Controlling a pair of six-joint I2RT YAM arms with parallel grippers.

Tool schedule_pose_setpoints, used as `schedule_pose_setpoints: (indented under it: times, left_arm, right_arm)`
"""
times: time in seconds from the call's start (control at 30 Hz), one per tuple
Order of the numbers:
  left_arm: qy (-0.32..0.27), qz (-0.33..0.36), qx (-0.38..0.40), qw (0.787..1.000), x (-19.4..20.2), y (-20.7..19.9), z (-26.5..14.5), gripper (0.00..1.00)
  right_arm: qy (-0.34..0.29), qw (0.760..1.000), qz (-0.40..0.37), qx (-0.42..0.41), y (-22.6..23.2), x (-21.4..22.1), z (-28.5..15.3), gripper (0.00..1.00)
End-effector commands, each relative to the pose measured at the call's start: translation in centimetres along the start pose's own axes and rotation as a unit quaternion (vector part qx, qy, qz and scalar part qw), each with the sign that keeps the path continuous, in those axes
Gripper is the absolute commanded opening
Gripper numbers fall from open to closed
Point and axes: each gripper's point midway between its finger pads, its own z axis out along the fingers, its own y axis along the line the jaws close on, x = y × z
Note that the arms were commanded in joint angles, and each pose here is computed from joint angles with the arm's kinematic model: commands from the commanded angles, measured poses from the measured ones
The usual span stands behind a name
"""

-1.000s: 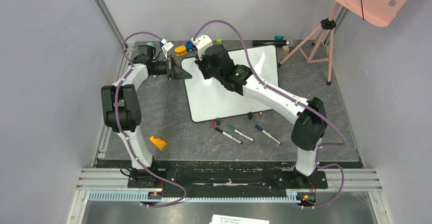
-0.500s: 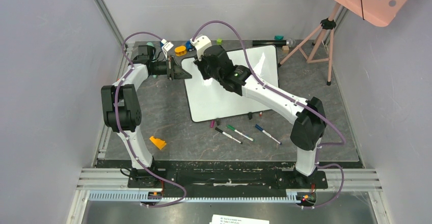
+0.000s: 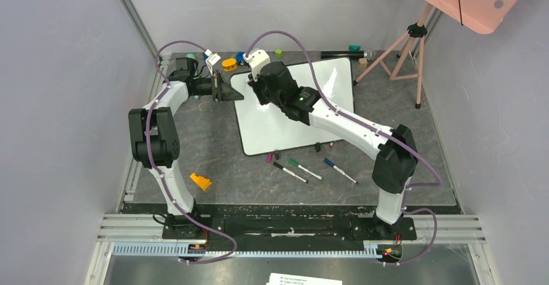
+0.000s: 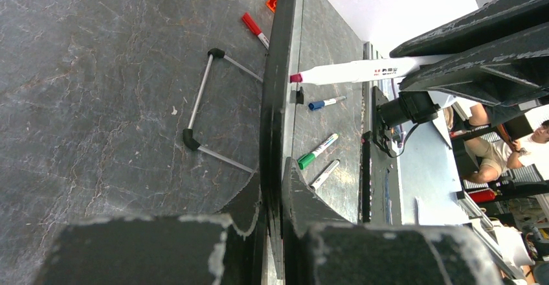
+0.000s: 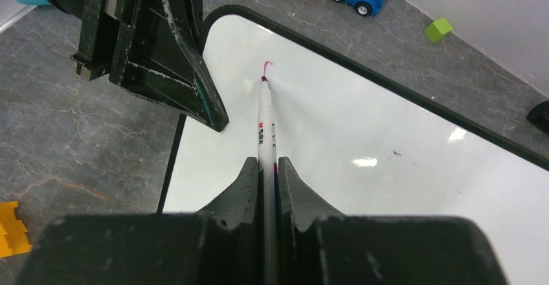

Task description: Write a sentence on the whiteboard

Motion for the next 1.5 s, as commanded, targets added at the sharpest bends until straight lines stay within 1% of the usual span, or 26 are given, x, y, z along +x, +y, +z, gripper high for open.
schedule_pose_setpoints:
  times: [0.0,0.27,0.4,0.67,0.83,1.47]
  left_arm:
    - [0.083,0.049,-0.100,0.990,4.8,5.1,1.5,0.02]
    - [0.082,0.049,-0.099,0.990,4.8,5.0,1.5,0.02]
    - [0.083,0.050,-0.099,0.990,4.8,5.0,1.5,0.02]
    - [0.082,0.050,-0.099,0.990,4.8,5.0,1.5,0.02]
    - [0.082,0.049,-0.099,0.990,4.8,5.0,1.5,0.02]
    - [0.082,0.049,-0.100,0.990,4.7,5.1,1.5,0.02]
  right_arm:
    - [0.010,1.000,-0.010,0.027,-1.4,0.9,-1.0,0.00]
    - [0.018,0.999,-0.012,0.027,-1.5,2.0,-1.7,0.00]
    - [0.013,1.000,-0.011,0.025,-1.5,1.6,-1.7,0.00]
    - [-0.032,0.999,0.004,-0.001,-0.8,-2.6,-2.7,0.00]
    - [-0.045,0.999,0.008,0.012,-1.3,-3.7,-3.1,0.00]
    - [-0.038,0.998,0.004,0.042,-2.1,-3.2,-1.7,0.00]
